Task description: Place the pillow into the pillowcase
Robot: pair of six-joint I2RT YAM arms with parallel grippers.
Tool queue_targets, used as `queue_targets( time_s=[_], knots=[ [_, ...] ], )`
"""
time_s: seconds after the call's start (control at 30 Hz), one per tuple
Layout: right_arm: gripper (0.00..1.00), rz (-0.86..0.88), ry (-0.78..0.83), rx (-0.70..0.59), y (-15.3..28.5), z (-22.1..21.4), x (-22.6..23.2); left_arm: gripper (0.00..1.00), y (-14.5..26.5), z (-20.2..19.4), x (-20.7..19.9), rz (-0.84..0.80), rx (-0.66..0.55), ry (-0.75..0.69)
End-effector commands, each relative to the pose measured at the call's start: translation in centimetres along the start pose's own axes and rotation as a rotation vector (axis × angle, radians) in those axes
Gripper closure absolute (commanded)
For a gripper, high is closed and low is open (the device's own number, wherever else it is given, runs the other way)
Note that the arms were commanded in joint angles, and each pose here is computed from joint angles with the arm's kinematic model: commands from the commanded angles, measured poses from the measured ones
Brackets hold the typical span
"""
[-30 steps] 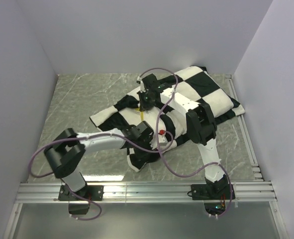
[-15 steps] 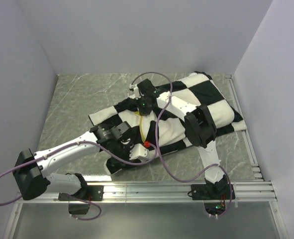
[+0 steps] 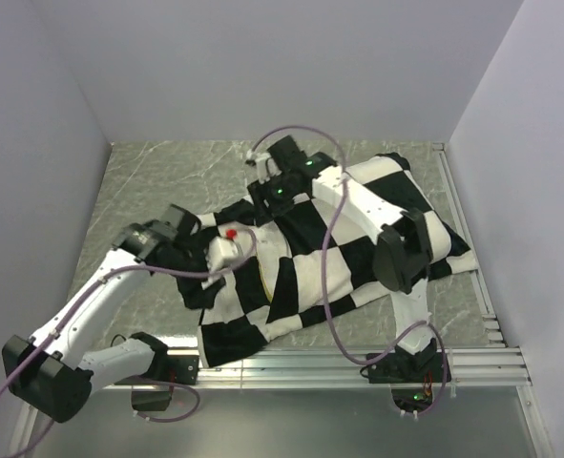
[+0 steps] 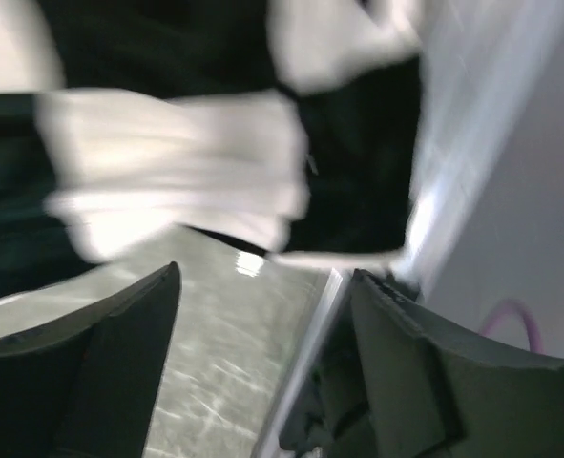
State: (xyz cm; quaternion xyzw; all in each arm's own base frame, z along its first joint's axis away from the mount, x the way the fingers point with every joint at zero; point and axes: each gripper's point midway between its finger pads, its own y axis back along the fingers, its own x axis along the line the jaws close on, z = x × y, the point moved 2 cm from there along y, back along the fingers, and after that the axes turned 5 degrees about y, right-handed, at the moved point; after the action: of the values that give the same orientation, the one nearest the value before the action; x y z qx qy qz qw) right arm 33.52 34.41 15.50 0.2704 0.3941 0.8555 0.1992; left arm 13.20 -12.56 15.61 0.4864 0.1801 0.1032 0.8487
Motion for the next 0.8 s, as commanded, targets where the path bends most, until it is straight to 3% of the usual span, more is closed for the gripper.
queue_targets(
  time_s=[0.0,0.13,0.2,0.23,0.3,0.43,0.57,0.63,0.73,0.77],
  knots=[
    [0.44,-0.045,-0.020,-0.144,6.7,2.8,0.5,0.21,2.8,4.2,2.5,0.065,-0.230,0.091],
    [0.50,-0.099,-0.015,-0.066,5.7,1.3,1.0,0.17,2.6,5.7,6.9,0.093,-0.351,0.409],
    [0.51,-0.144,-0.008,-0.027,4.4,0.1,1.2,0.25,1.8,5.9,10.9,0.195,-0.396,0.591],
    [0.51,-0.159,-0.009,-0.007,3.6,-0.4,1.2,0.27,1.3,5.7,11.5,0.206,-0.396,0.726],
    [0.46,-0.196,-0.011,0.030,2.3,-1.4,1.3,0.29,0.7,6.5,13.0,0.220,-0.441,0.844],
    [0.39,-0.277,-0.016,0.098,-1.0,-2.6,1.0,0.29,0.8,7.1,15.2,0.312,-0.554,0.953],
    [0.11,-0.326,-0.033,0.160,-3.8,-3.9,0.8,0.27,1.5,6.7,17.0,0.435,-0.587,0.999],
    [0.11,-0.357,-0.038,0.208,-5.4,-5.3,0.1,0.26,1.5,6.5,17.2,0.454,-0.592,1.024],
    [0.24,-0.365,-0.069,0.279,-7.6,-7.6,-1.0,0.27,1.4,5.8,17.1,0.478,-0.609,1.038],
    [0.53,-0.354,-0.093,0.295,-8.0,-8.3,-1.5,0.28,1.3,5.6,17.0,0.480,-0.611,1.047]
  ],
)
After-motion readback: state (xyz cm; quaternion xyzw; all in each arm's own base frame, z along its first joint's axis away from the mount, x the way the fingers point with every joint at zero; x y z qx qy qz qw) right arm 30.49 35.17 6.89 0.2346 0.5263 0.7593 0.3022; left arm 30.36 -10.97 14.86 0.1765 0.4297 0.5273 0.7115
